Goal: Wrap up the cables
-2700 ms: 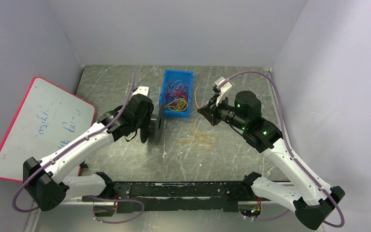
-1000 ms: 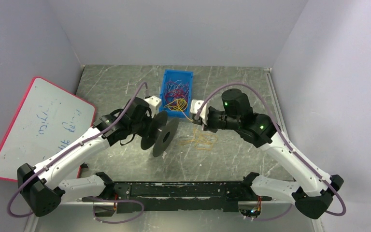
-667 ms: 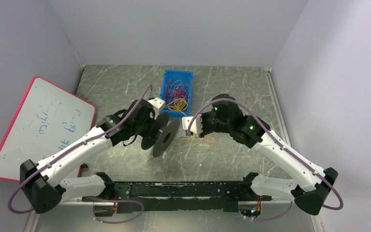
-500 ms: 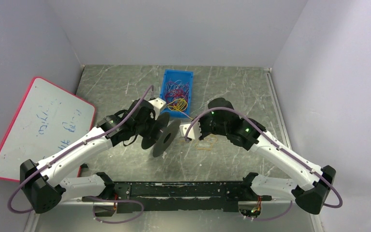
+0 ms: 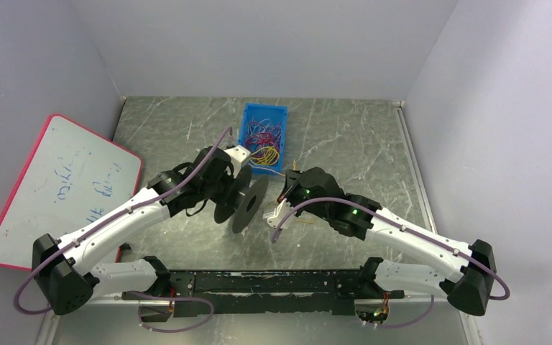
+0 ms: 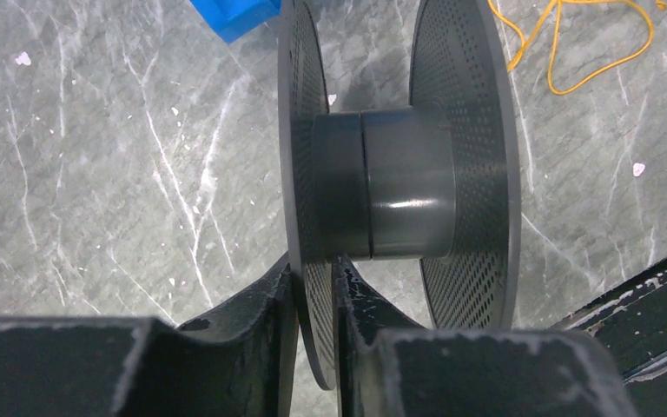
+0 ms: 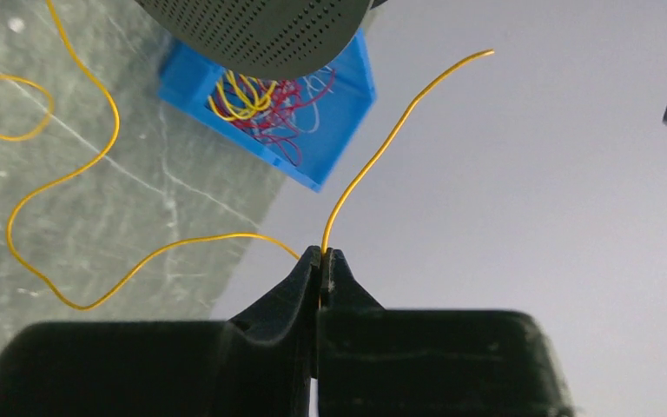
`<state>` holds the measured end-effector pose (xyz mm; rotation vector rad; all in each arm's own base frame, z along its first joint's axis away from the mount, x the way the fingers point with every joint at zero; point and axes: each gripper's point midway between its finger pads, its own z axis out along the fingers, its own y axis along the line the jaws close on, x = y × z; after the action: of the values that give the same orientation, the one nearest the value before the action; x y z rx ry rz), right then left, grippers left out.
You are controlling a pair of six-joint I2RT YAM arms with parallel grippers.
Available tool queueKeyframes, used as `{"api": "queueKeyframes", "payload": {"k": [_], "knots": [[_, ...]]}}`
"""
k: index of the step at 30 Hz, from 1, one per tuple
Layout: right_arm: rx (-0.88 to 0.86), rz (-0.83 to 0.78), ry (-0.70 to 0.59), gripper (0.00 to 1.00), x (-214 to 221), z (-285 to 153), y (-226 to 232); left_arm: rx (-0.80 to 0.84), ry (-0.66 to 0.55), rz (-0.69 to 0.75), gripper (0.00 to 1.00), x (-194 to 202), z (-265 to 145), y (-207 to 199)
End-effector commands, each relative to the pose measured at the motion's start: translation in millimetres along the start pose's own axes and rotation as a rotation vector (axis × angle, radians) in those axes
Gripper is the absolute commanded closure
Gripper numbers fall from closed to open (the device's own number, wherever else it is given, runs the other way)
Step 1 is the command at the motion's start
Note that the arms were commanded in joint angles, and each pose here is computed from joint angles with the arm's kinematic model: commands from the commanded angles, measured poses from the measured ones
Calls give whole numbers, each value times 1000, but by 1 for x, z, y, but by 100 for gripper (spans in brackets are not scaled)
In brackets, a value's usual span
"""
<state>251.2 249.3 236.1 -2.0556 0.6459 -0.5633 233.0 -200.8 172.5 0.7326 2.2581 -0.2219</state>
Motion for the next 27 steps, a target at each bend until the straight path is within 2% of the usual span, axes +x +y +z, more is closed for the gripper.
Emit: {"api": "queueKeyframes", "payload": {"k": [1,7,13,16,20,27], "knots": [[113,-186,80,100,8,-2,-25,38,-32,3,74,-8,2,-9],[118,-349,126,100,8,12,-22,43,-43,-8,65,-8,0,-9],[143,-439,128,100,3,19,-29,16,-63,-25,58,-10,-6,-4],[148,-466,118,100,-3,23,-32,-1,-72,-37,55,-13,-12,-1],[142,-499,100,100,-12,27,-36,1,-91,-47,46,-20,-22,0],[120,-542,70,100,-24,25,-44,-5,-78,-58,43,-26,-40,4]]}}
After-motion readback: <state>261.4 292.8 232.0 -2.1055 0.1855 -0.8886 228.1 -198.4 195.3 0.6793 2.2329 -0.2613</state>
